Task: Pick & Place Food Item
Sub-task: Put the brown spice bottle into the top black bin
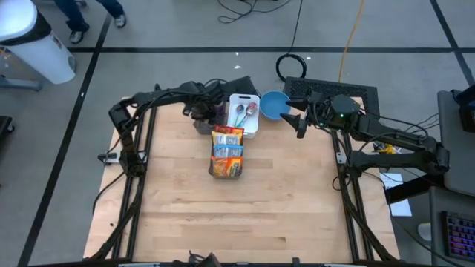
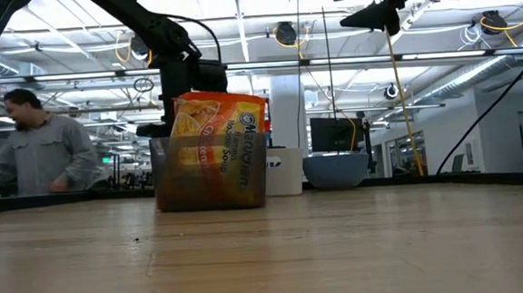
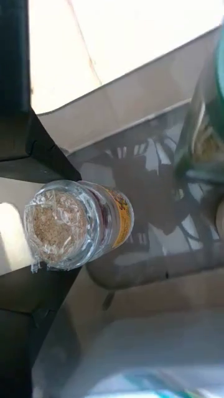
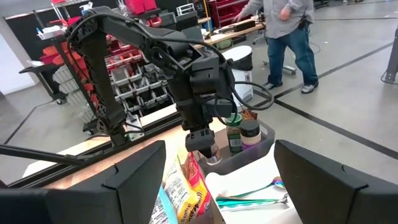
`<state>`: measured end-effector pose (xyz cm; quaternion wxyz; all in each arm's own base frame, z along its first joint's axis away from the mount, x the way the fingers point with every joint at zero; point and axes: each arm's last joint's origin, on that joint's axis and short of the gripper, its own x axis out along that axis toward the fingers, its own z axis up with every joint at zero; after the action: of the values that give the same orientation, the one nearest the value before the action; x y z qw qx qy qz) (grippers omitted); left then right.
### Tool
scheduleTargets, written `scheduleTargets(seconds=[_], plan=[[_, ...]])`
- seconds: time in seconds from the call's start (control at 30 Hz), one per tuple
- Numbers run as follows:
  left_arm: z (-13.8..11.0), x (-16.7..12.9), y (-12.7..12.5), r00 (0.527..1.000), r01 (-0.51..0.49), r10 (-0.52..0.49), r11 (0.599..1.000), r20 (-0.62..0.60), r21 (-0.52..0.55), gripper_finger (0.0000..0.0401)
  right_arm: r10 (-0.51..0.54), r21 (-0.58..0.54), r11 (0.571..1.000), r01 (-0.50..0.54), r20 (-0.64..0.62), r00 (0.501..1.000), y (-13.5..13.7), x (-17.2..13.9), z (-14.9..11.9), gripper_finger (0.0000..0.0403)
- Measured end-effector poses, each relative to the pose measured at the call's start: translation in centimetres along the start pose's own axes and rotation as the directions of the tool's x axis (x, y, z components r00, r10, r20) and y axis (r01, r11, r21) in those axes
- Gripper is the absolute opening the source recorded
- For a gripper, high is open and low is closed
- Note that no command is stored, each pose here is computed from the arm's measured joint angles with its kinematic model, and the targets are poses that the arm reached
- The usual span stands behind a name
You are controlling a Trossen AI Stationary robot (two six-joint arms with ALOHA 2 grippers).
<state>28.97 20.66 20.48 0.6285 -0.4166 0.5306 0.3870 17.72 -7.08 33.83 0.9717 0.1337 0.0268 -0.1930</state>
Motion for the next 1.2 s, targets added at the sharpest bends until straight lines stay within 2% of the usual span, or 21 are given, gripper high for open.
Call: scheduleTargets(seconds=[0.2,0.47,0.63,1.2], plan=[[0.3,0.4,0.8,1.0,-0.001,0.001,0.999,0.004,-0.04,0.0184,-0.001,0.0,1.0,0.001,-0.004,1.0,0.0,0.1,-0.1,0.0293],[1.1,0.6,0.7,0.998,0.042,-0.039,0.998,0.054,-0.046,0.0184,-0.004,0.008,1.0,0.004,-0.016,1.0,-0.1,0.5,-0.2,0.0293],[1.4,1.2,0.7,0.997,0.063,-0.061,0.997,0.041,-0.049,0.0184,-0.007,0.01,1.0,0.007,-0.027,1.0,-0.1,0.8,-0.4,0.0293],[1.5,1.5,0.8,0.998,0.034,-0.032,0.999,0.048,-0.031,0.0184,-0.005,0.023,1.0,0.006,-0.021,1.0,-0.2,1.9,-0.6,0.0293]])
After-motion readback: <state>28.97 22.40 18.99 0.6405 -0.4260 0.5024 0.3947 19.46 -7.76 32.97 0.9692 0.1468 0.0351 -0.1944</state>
